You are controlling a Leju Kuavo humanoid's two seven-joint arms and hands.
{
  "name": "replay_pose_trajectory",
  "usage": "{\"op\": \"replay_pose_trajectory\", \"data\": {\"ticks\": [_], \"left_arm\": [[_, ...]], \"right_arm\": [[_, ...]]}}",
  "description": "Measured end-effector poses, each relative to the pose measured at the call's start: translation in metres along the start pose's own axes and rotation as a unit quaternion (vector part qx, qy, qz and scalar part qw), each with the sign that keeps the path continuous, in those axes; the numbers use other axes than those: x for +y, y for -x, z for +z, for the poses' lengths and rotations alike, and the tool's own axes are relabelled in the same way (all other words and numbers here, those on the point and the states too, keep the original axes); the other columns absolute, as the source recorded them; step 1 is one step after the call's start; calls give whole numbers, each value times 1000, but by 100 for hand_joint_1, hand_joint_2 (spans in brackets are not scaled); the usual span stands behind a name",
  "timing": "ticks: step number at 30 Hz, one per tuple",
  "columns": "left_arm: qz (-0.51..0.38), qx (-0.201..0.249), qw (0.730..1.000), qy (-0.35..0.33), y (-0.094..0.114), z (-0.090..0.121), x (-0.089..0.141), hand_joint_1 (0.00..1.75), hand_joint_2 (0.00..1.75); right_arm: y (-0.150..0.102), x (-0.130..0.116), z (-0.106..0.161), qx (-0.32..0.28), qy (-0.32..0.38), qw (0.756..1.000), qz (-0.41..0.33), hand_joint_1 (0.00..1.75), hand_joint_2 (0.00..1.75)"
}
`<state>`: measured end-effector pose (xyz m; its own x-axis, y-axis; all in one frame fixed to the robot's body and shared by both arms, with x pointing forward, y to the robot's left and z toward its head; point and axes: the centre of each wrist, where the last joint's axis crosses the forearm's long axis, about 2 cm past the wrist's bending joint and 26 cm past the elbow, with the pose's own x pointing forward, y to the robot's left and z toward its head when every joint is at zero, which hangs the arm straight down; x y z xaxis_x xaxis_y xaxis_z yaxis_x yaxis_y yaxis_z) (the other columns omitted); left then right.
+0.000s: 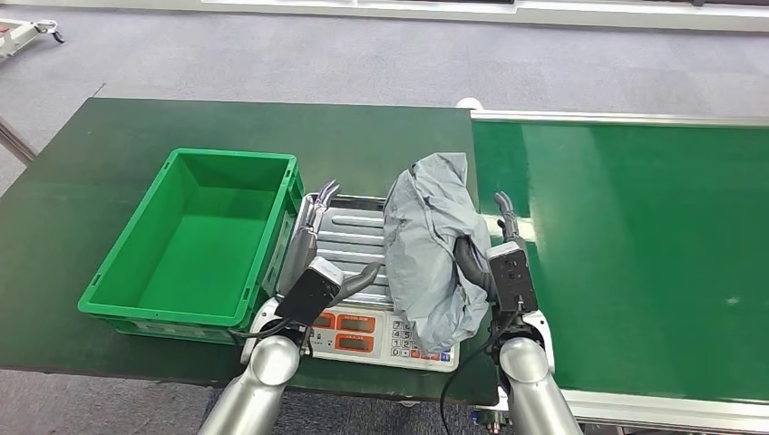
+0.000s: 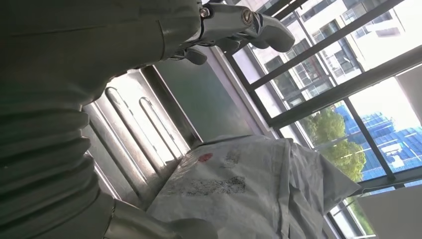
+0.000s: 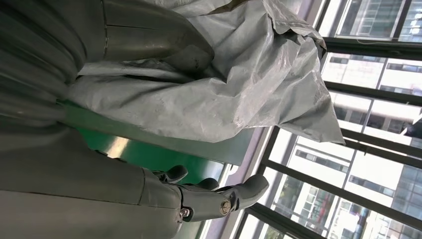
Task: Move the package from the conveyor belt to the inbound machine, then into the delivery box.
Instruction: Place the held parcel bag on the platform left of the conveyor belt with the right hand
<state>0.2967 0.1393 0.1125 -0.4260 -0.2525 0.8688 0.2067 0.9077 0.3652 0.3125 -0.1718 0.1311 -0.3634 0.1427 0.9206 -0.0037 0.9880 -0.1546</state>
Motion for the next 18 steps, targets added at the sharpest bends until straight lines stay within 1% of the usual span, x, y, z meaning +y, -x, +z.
{"op": "replay_pose_trajectory", "data": {"ticks": [8,10,12,14,18], "left_arm": [[0,0,1000,16,1,-1,-3,0,175],[23,1,999,38,2,-1,-4,0,175],[61,0,995,75,3,0,-7,0,175],[79,-2,991,104,5,2,-10,0,175],[40,-4,991,129,10,5,-18,0,175]], "right_arm": [[0,0,0,0,0,1000,-1,0,175],[0,0,0,1,-2,1000,-3,0,175],[0,0,0,2,-6,1000,-6,0,175],[0,0,0,3,-9,1000,-9,0,175],[0,-1,0,2,-13,1000,-14,0,175]]}}
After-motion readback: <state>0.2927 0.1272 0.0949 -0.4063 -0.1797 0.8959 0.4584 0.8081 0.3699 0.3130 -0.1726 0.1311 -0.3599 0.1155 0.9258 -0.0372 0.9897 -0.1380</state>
